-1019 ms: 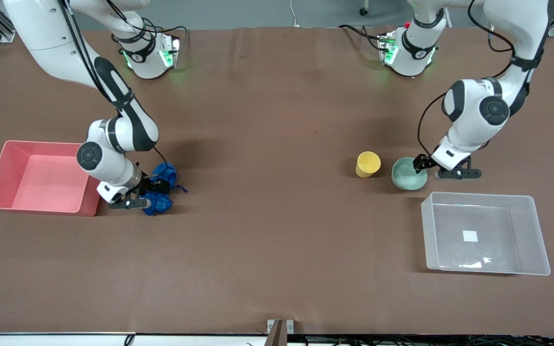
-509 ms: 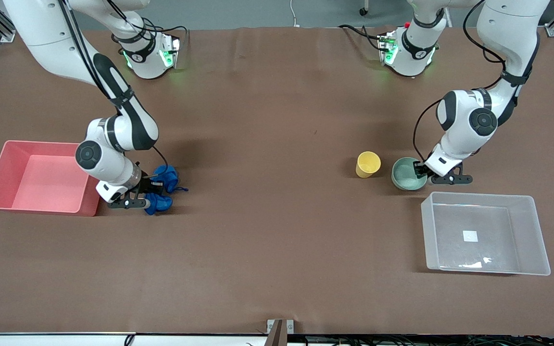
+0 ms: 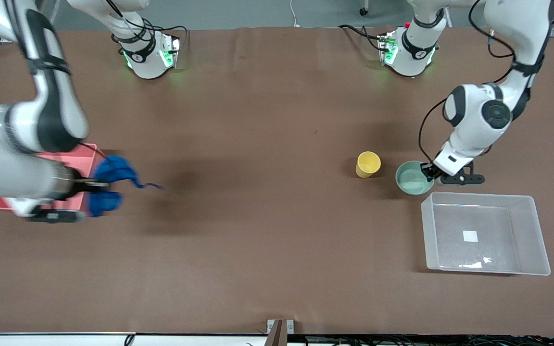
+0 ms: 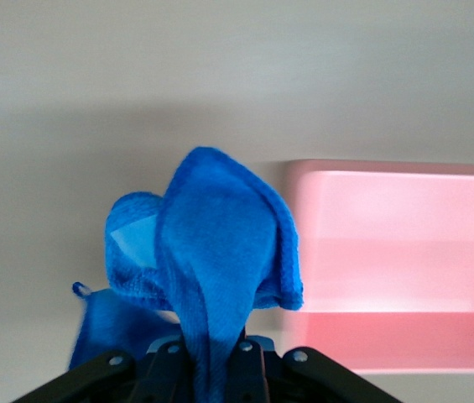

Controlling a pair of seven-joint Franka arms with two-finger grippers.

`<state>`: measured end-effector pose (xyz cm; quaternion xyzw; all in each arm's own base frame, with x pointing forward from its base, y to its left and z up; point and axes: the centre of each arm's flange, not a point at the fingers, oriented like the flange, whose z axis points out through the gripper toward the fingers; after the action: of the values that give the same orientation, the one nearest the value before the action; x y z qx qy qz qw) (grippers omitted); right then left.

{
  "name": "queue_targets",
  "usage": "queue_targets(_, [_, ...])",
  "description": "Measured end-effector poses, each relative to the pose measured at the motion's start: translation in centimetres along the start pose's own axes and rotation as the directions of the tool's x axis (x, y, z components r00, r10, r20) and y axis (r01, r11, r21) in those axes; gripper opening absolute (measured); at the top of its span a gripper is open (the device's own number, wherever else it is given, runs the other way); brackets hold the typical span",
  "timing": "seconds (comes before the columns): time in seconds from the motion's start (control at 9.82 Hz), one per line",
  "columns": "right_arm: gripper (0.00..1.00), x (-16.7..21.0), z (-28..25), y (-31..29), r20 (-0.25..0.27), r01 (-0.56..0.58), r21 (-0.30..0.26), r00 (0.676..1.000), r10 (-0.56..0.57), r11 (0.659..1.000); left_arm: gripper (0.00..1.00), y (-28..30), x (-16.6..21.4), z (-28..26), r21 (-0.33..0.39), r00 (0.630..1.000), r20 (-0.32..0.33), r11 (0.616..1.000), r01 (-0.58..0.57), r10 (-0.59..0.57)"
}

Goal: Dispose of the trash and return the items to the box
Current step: 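Carry the cloth into the pink bin while the left gripper carries the bowl, then release the cloth and bowl, opening both grippers inside the bins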

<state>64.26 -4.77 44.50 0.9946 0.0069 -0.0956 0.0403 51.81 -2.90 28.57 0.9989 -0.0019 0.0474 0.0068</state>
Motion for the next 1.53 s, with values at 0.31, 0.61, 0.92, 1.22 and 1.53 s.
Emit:
queue_targets(0.31, [0.14, -1.8, 2.0, 14.2, -0.016, 0.098, -0.095, 0.995, -0.1, 0.991, 0.04, -2.1, 6.2, -10.5, 0.002, 0.999, -0.042, 1.0, 0.03, -0.03])
queue_targets(0.61, [0.14, -2.7, 13.3, 17.2, -0.007, 0.137, -0.1, 0.99, -0.138, 0.986, 0.04, -6.0, 14.0, -7.7, 0.03, 0.998, -0.057, 0.999, 0.013, -0.012])
queue_targets(0.92, [0.15, -4.3, 22.5, 15.7, -0.055, 0.125, -0.068, 0.99, -0.129, 0.99, 0.04, -10.2, 18.5, -0.7, 0.022, 1.0, 0.001, 0.999, -0.023, 0.023])
queue_targets(1.22, [0.37, -5.6, 25.3, 14.9, -0.055, 0.106, -0.036, 0.993, -0.108, 0.994, 0.04, -11.3, 19.4, 4.8, 0.021, 0.999, 0.042, 0.999, -0.035, 0.034])
queue_targets(1.53, [0.8, -4.8, 20.4, 15.7, -0.099, 0.066, -0.034, 0.993, -0.069, 0.997, 0.04, -10.9, 19.5, 6.9, 0.01, 0.999, 0.036, 1.0, -0.025, 0.024])
